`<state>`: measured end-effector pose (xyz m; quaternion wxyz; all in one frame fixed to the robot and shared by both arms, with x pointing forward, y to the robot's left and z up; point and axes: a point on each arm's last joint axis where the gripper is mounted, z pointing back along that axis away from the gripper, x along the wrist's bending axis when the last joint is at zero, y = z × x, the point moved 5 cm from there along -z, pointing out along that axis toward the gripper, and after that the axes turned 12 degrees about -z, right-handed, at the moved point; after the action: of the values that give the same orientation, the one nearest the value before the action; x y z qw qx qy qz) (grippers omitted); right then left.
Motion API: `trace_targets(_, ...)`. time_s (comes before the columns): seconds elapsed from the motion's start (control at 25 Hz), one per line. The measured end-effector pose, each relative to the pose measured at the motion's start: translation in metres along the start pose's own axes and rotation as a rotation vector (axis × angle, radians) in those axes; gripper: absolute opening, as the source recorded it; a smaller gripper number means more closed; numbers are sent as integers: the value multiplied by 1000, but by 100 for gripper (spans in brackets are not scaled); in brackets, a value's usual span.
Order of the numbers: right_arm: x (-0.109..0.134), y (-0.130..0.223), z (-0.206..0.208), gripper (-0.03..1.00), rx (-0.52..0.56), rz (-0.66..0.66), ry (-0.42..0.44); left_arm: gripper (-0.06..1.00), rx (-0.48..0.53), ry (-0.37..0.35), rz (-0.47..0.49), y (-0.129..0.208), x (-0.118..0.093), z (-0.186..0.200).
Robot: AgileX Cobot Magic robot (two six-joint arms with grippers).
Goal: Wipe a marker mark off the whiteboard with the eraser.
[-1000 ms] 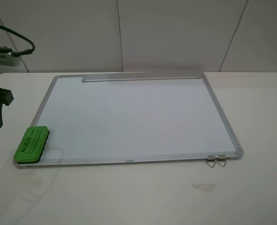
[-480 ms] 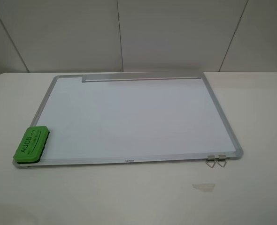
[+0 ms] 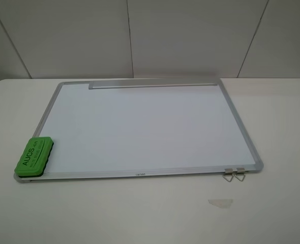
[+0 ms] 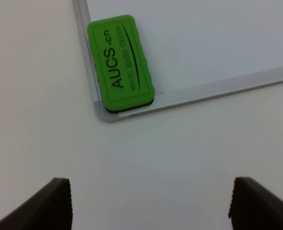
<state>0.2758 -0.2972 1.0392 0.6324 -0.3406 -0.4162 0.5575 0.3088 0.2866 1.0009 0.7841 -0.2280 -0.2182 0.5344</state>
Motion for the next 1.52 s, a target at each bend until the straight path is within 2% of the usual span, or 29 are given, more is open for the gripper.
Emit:
trace_targets(0.32, 0, 0, 0, 81, 0, 0, 0, 69, -25, -5, -6, 1, 0, 3)
trace_targets(0.56, 0, 0, 0, 81, 0, 0, 0, 69, -25, -6, 33, 1, 0, 3)
trace_targets(0.96, 0, 0, 0, 81, 0, 0, 0, 69, -10, -169, 247, 6, 18, 6)
trace_targets(1.08, 0, 0, 0, 81, 0, 0, 0, 69, -48, -181, 249, 8, 17, 10)
trace_targets(1.52, 0, 0, 0, 81, 0, 0, 0, 69, -282, -213, 195, 20, 3, 34)
